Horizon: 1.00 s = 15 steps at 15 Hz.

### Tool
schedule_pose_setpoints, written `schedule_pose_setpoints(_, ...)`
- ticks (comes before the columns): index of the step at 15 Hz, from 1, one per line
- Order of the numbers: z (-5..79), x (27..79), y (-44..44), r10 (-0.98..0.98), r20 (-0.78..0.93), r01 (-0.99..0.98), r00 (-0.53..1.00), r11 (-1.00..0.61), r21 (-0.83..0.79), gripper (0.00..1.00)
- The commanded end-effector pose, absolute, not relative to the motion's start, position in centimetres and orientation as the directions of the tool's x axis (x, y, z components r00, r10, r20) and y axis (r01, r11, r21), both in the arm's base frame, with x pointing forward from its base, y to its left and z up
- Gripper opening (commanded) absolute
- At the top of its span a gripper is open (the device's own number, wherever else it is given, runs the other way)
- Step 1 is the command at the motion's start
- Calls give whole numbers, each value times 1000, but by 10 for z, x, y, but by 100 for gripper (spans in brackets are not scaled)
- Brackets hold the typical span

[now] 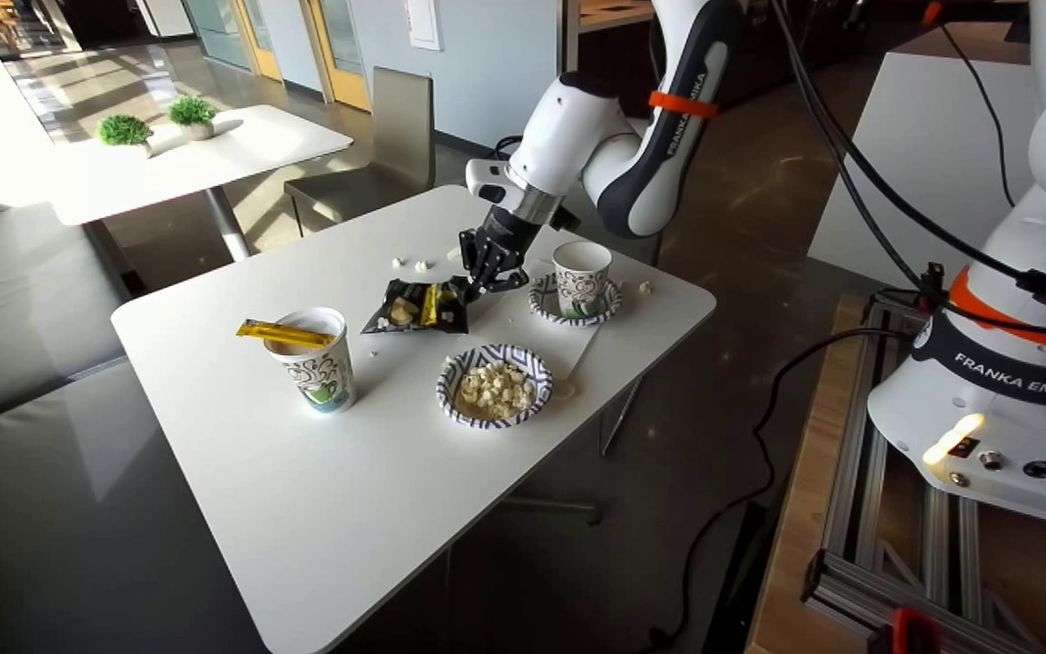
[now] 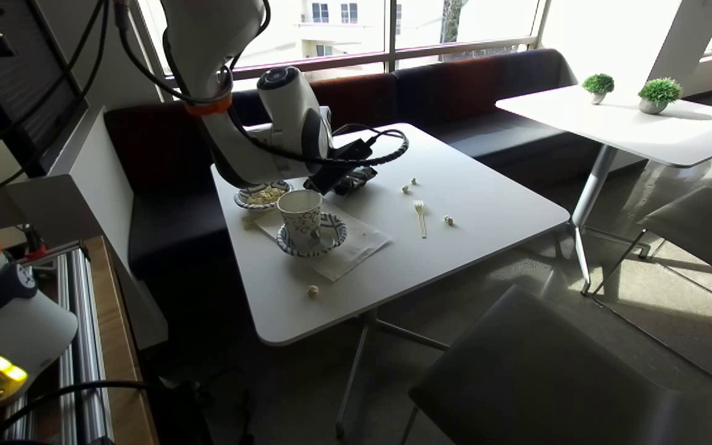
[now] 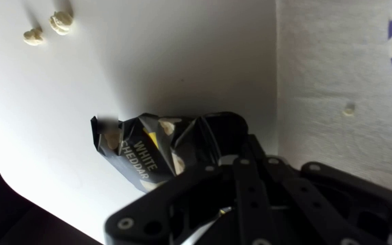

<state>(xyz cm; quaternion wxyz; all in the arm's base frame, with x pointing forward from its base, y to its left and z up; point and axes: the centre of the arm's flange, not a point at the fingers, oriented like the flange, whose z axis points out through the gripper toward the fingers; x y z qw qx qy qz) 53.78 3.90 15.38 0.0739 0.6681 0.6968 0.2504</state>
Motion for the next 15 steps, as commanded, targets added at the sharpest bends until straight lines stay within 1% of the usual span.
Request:
schedule_pose_setpoints(1,147,536,41,963,230,873,-143,13,488,0)
schedule_pose_setpoints(8,137,535,36,950,256,856,-176,19,517,0)
schedule_pose_setpoints(15,109,547,28,936,289,800,-202,-13,600,0)
